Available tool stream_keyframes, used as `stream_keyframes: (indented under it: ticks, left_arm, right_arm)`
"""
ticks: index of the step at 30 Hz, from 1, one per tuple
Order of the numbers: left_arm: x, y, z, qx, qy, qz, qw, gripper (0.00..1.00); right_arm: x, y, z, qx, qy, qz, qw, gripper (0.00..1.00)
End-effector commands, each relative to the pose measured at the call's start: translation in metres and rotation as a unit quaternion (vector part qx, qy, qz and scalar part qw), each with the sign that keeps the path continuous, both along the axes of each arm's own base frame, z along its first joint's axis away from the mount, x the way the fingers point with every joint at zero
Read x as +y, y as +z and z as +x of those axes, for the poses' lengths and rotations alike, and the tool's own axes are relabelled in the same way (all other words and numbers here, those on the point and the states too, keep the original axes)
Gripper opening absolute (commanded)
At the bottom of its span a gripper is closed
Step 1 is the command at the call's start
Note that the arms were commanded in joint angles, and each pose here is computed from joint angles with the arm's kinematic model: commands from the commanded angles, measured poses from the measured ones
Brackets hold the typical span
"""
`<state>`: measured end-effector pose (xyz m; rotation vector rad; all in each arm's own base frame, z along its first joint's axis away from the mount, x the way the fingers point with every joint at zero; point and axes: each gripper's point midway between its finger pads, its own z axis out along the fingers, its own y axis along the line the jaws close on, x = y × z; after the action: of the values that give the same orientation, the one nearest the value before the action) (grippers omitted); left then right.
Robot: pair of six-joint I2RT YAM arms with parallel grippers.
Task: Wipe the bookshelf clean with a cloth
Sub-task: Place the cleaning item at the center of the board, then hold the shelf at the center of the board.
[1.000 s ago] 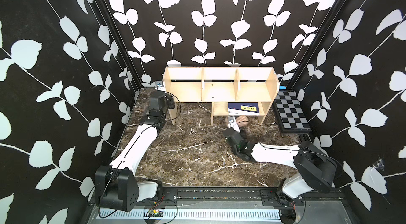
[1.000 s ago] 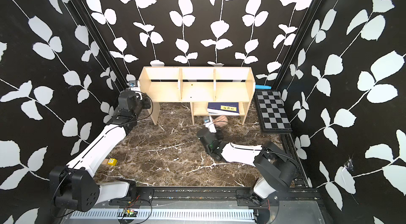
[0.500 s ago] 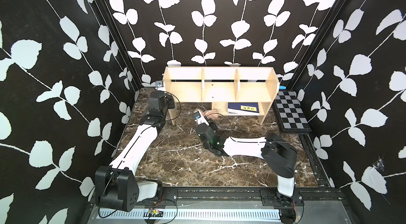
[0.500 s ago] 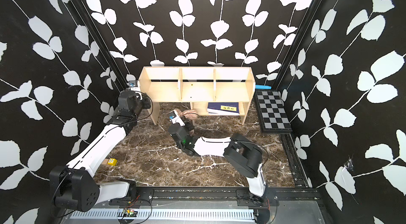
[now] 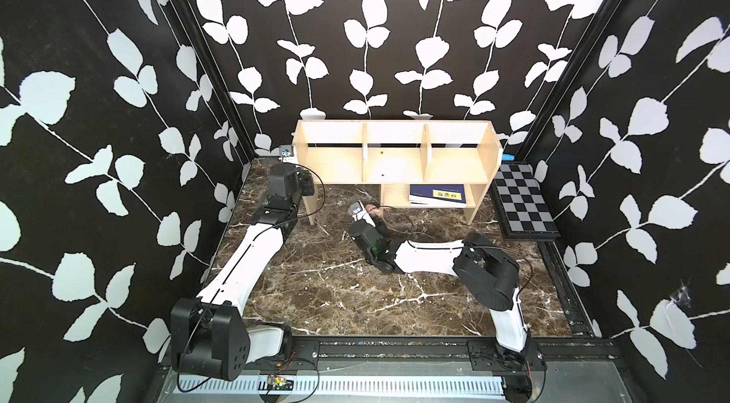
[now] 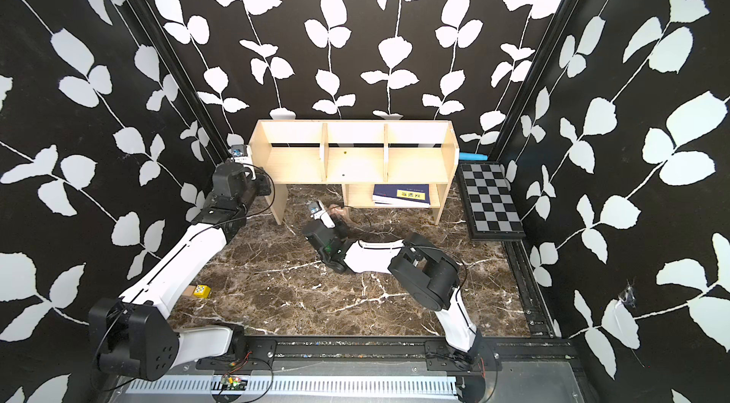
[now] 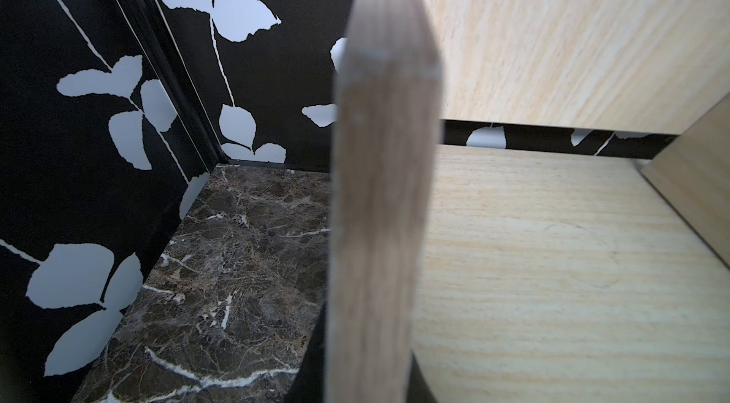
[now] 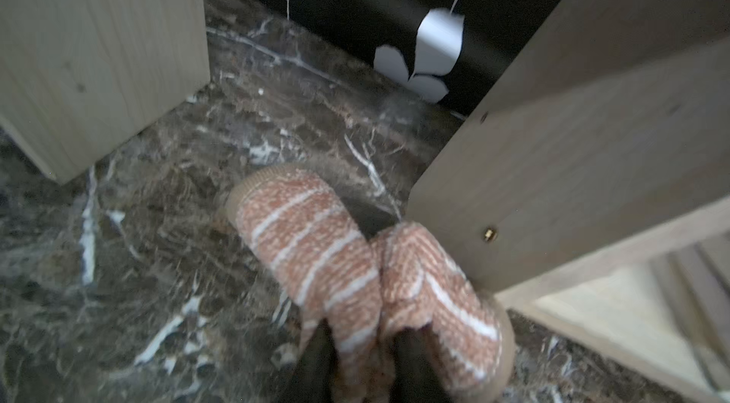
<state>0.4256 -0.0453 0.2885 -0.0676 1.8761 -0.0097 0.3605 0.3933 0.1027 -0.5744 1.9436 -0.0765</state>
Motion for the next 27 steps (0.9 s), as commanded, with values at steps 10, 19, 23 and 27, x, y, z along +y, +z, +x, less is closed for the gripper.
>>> stream_keyframes:
  ticks: [10, 19, 23, 27]
  left_arm:
    - [0.03, -0.012, -0.006, 0.036, 0.089, -0.025, 0.995, 0.07]
    - [0.034, 0.004, -0.015, 0.023, 0.103, -0.042, 0.994, 0.57]
    - [0.033, 0.003, -0.017, 0.027, 0.106, -0.042, 0.993, 0.6]
    - [0.037, 0.002, -0.026, 0.035, 0.118, -0.051, 0.991, 0.62]
  right_arm:
    - [-0.099, 0.107, -0.052, -0.008, -0.003, -0.034, 0.999, 0.66]
    - [-0.25, 0.226, -0.032, 0.012, -0.139, 0.086, 0.986, 0.97]
    - [-0.276, 0.255, 0.0, 0.02, -0.161, 0.12, 0.979, 0.97]
    - [-0.308, 0.255, 0.033, 0.036, -0.21, 0.153, 0.965, 0.95]
